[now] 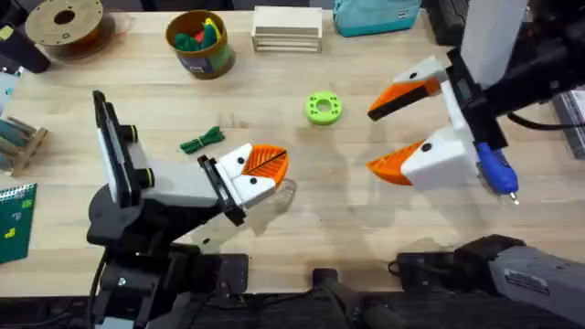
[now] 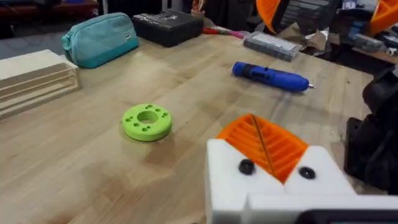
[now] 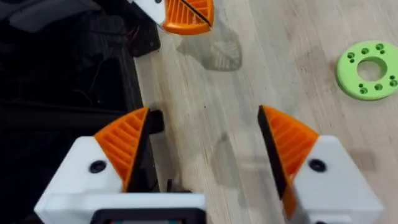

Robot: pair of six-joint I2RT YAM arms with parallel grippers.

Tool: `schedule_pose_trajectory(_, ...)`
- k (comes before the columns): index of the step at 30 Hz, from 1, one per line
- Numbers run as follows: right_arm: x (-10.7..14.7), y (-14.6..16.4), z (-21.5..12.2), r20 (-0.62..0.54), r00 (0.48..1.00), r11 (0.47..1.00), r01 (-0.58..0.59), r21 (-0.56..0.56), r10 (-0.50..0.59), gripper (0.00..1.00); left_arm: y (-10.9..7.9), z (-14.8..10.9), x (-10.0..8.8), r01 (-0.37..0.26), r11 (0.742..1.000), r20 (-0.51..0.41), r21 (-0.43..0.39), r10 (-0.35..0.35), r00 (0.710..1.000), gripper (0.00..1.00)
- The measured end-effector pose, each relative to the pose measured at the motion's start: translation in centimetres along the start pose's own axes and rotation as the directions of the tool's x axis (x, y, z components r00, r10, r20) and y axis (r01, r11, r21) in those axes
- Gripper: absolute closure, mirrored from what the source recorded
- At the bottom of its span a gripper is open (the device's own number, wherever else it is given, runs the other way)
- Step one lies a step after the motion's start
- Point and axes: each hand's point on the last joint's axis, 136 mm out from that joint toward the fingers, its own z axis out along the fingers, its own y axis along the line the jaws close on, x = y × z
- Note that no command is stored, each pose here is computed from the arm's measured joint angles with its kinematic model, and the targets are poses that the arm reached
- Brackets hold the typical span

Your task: Pick up the gripper from the table and insert it into the empty holder that is missing its gripper. Then pick up a screw, insert it into the mounting hole, and use the screwdriver to tighten it. Finally, clean up the table by picking up the vegetable and placing it into the bucket.

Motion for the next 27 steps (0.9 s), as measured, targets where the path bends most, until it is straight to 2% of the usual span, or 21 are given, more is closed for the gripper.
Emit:
schedule_pose_trajectory(12,-0.1,-0.1,0.0,0.002,1.000,1.000,-0.003,0.003,0.003,0.010,0.0,0.0,0.0,0.000,1.000,0.000,0.000,0.000,1.000,0.996)
schedule_pose_trajectory(19,-1.1,-1.8,-0.4,0.054,0.996,0.995,-0.078,0.062,0.074,0.010,0.0,0.0,0.0,-0.001,1.000,0.000,0.000,0.001,1.000,0.996)
schedule_pose_trajectory(20,-1.1,-5.6,-1.6,0.081,0.987,0.965,-0.151,0.217,0.136,0.010,0.0,0.0,0.0,0.000,1.000,0.000,0.000,0.000,1.000,0.996)
schedule_pose_trajectory(23,-0.1,-9.4,-3.3,0.095,0.970,0.891,-0.242,0.384,0.223,0.011,0.0,0.0,0.0,0.000,1.000,0.000,0.000,0.000,1.000,0.996)
schedule_pose_trajectory(27,2.2,-13.7,-6.1,0.115,0.937,0.744,-0.333,0.580,0.330,0.010,0.0,0.0,0.0,0.000,1.000,0.000,0.000,0.000,1.000,0.996)
